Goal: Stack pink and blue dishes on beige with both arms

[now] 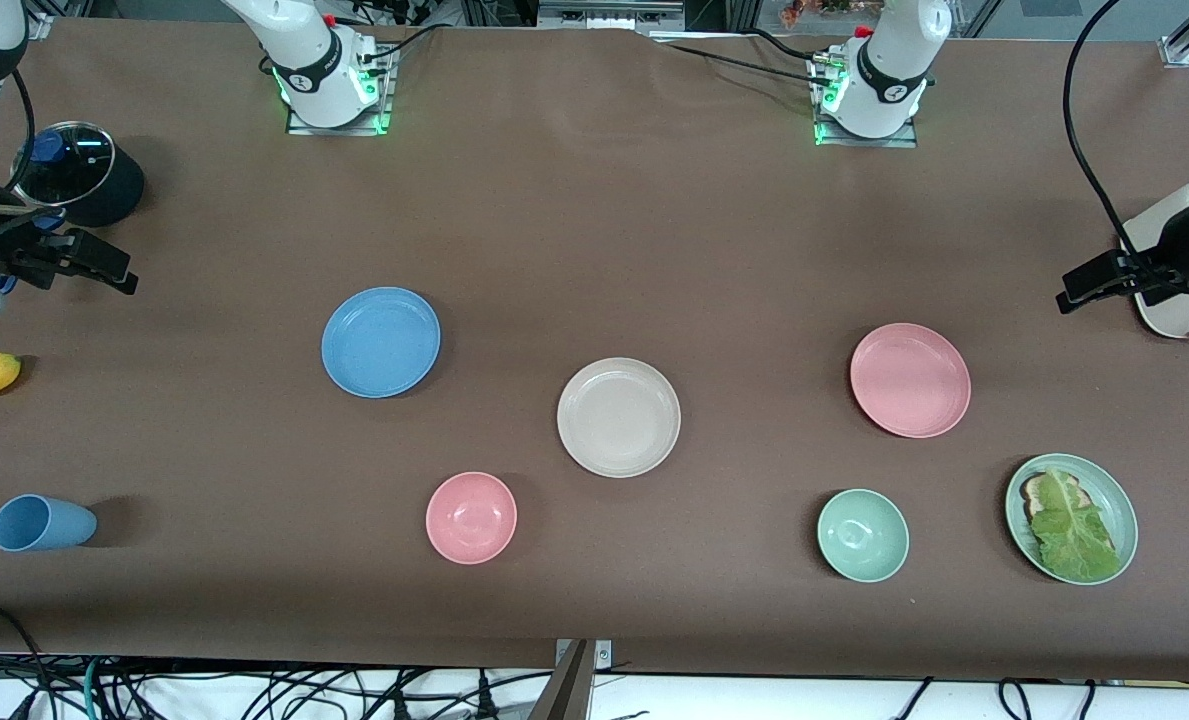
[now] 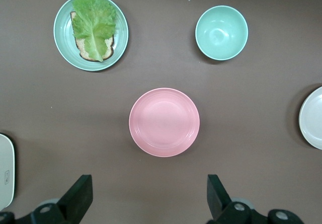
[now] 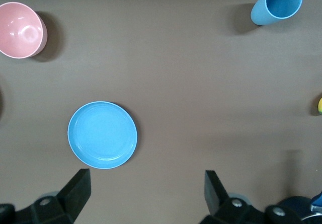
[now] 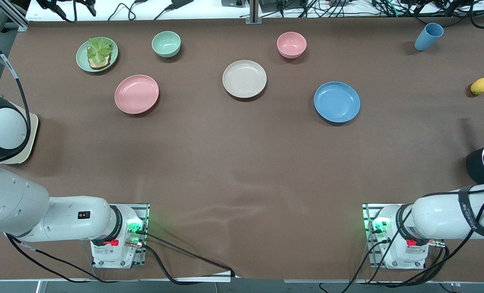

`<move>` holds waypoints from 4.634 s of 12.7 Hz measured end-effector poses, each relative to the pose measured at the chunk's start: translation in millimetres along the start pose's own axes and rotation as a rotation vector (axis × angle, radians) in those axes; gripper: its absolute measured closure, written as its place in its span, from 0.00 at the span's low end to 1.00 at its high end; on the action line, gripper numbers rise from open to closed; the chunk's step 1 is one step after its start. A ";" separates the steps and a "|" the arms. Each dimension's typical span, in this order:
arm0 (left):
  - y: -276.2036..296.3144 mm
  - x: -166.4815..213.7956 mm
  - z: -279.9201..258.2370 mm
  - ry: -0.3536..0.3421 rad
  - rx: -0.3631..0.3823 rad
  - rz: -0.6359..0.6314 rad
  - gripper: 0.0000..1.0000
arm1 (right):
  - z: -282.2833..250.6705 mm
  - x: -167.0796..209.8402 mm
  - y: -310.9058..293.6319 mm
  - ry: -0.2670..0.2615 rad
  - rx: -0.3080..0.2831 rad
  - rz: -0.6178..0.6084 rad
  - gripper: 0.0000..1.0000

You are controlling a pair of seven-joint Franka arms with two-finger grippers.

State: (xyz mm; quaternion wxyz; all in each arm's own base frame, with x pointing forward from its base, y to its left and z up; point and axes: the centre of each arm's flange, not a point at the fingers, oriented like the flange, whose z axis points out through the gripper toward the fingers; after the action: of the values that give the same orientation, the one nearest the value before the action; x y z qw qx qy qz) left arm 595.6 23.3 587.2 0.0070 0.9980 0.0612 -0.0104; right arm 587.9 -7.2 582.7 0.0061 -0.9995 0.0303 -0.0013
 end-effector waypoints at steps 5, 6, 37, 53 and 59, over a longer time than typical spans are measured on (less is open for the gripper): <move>0.3 0.0 -0.1 0.001 0.000 0.001 0.00 | -0.7 0.0 -0.7 0.002 0.000 -0.001 0.00; 0.5 0.0 -0.1 0.001 0.000 0.002 0.00 | -0.7 0.0 -0.7 0.002 0.000 0.000 0.00; 2.1 -0.1 0.0 0.001 0.000 0.004 0.00 | -1.6 0.0 -4.9 0.005 0.001 -0.007 0.00; -45.8 67.4 227.5 -0.276 0.021 -0.072 0.00 | -4.0 1.7 -6.9 0.022 0.000 -0.084 0.00; -81.5 73.4 329.9 -0.209 0.040 -0.061 0.00 | -8.3 2.7 -6.8 0.035 -0.003 -0.155 0.00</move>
State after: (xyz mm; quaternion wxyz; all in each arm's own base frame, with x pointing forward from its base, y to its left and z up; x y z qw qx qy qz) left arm 652.0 108.1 254.7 -0.0071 0.9891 0.0904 -0.1158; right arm 591.0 -0.8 591.0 0.0042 -0.9987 -0.0471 -0.0195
